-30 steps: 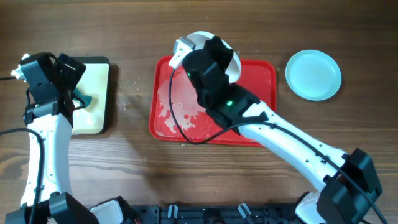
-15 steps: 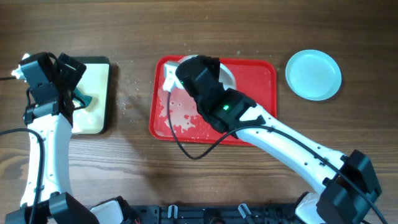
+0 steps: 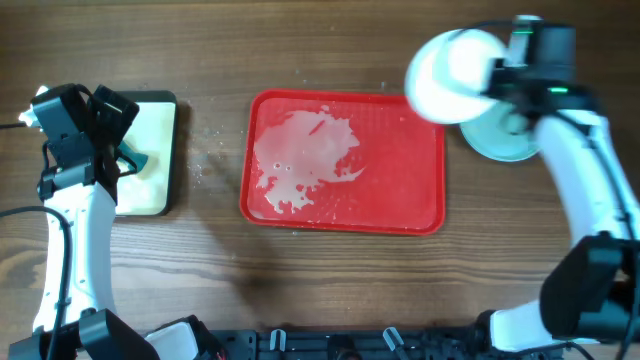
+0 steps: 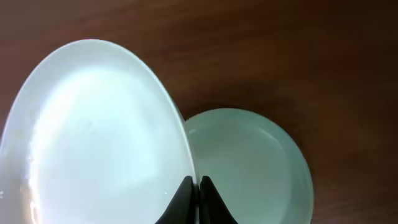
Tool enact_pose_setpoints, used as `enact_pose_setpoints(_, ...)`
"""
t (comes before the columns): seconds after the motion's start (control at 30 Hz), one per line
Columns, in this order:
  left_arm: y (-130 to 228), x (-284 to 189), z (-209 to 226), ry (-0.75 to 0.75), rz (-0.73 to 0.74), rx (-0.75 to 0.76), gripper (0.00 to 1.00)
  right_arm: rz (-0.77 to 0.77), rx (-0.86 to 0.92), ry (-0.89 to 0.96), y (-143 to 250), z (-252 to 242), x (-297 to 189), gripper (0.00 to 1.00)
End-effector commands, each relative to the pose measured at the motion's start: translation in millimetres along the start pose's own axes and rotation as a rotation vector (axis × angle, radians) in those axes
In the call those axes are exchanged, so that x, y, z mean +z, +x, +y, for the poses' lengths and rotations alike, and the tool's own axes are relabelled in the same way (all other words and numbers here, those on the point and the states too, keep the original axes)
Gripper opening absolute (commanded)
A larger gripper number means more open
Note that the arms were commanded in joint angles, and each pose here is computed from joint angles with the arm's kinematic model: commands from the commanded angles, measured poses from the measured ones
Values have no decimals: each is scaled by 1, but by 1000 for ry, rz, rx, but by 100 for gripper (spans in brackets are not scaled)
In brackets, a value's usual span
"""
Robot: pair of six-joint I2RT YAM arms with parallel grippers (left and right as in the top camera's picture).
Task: Clean dirty plates on tray and stack at the side
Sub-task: 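Lift the white plate with the right gripper and stack it right of tray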
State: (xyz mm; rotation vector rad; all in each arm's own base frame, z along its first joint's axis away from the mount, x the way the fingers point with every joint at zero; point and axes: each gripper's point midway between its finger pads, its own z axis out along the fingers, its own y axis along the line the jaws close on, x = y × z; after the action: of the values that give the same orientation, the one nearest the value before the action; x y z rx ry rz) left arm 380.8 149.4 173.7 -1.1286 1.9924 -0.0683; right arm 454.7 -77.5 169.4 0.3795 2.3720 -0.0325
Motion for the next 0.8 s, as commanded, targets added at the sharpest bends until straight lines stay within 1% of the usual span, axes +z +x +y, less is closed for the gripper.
enact_pose_setpoints(0.0,-2,0,-2,4,-5,0,100,28,230,-157,-3,-35,-8,4)
enact_pose_setpoints(0.07,-2,0,-2,4,-5,0,100,61,297,-34,12,-81,1,4)
enact_pose_setpoints(0.13,-2,0,-2,4,-5,0,100,107,323,80,36,-104,15,4)
enact_pose_setpoints(0.2,-2,0,-2,4,-5,0,100,128,421,275,62,-136,28,4)
enact_pose_setpoints(0.27,-2,0,-2,4,-5,1,100,128,436,280,72,-139,44,5)
enact_pose_setpoints(0.3,-2,0,-2,4,-5,0,100,129,437,261,76,-137,53,11)
enact_pose_setpoints(0.33,-2,0,-2,4,-5,1,100,138,440,231,80,-132,60,34)
enact_pose_setpoints(0.37,-2,0,-2,4,-5,0,100,155,444,188,83,-125,67,55)
enact_pose_setpoints(0.4,-2,0,-2,4,-5,1,100,173,442,129,85,-115,72,60)
enact_pose_setpoints(0.43,-2,0,-2,4,-5,1,100,183,407,64,85,-104,73,68)
enact_pose_setpoints(0.47,-2,0,-2,4,-5,1,100,191,395,33,84,-98,69,69)
enact_pose_setpoints(0.57,-2,0,-2,4,-5,1,100,202,377,18,80,-86,43,68)
enact_pose_setpoints(0.7,-2,0,-2,4,-5,1,100,215,303,-47,75,-35,-38,77)
enact_pose_setpoints(0.77,-2,0,-2,4,-5,0,100,183,246,-89,73,-1,-78,85)
